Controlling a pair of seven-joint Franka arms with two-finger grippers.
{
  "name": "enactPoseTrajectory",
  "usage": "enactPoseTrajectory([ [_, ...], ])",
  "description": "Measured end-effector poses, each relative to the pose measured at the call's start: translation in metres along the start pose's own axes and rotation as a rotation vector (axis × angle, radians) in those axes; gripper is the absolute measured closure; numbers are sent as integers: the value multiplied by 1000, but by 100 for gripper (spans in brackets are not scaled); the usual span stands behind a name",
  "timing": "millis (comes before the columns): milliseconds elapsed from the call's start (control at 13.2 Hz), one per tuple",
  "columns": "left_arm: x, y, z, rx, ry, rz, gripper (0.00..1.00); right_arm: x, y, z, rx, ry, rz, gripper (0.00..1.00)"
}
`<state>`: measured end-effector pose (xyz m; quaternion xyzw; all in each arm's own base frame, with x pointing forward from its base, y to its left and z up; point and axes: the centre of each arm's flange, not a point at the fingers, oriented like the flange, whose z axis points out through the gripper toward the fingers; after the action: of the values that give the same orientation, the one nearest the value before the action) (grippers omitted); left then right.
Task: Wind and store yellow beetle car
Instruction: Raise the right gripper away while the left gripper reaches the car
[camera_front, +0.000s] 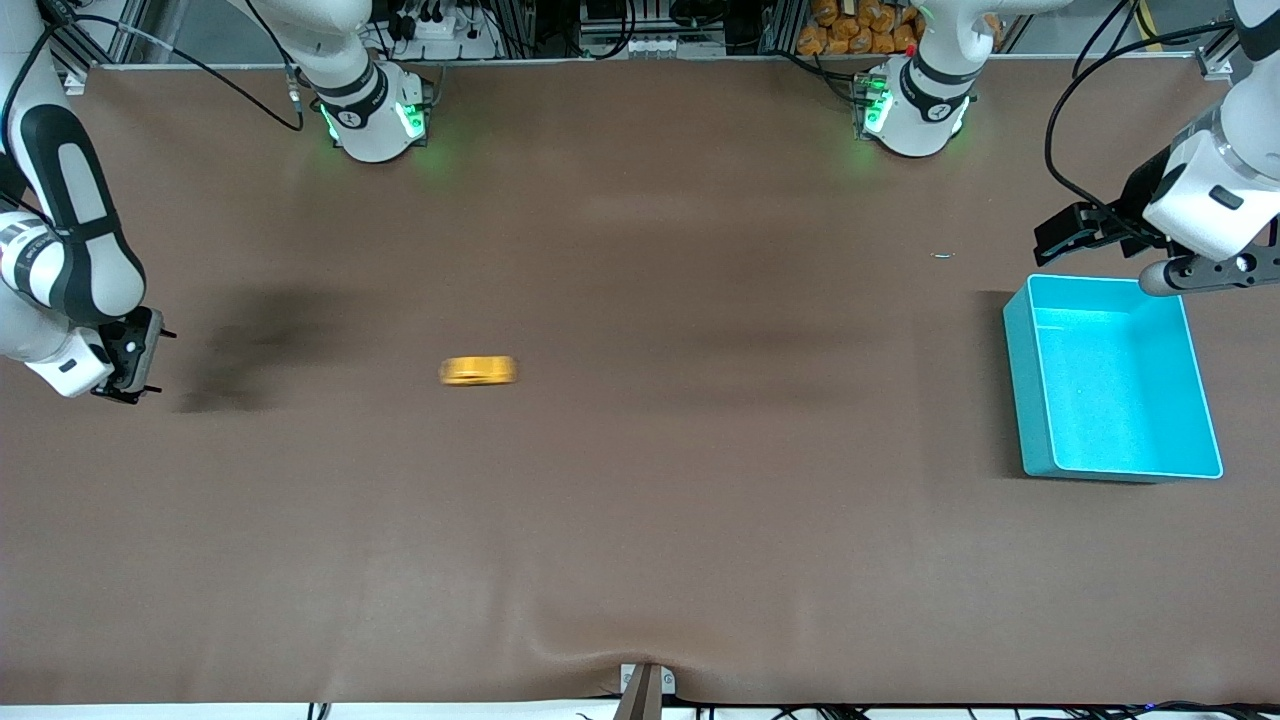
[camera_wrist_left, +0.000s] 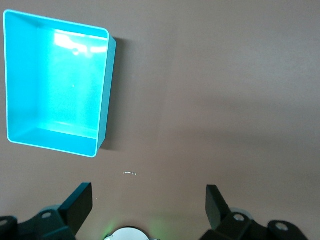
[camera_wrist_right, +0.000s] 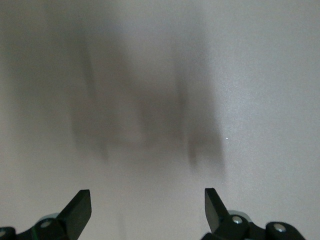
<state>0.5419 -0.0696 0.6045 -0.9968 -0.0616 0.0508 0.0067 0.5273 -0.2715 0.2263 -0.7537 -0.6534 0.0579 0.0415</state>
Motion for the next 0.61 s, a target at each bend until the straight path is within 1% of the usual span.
enactPoseTrajectory([
  [152,-3,0,6,4,-12,-29,0,-6,-1,2,9,5,10,0],
  [304,-13,0,14,4,4,-82,0,-8,-1,4,12,10,19,0],
  [456,-29,7,26,-10,35,-159,0,-8,-1,4,9,29,37,0],
  [608,-44,12,40,-37,40,-273,0,-8,-1,4,7,33,41,0],
])
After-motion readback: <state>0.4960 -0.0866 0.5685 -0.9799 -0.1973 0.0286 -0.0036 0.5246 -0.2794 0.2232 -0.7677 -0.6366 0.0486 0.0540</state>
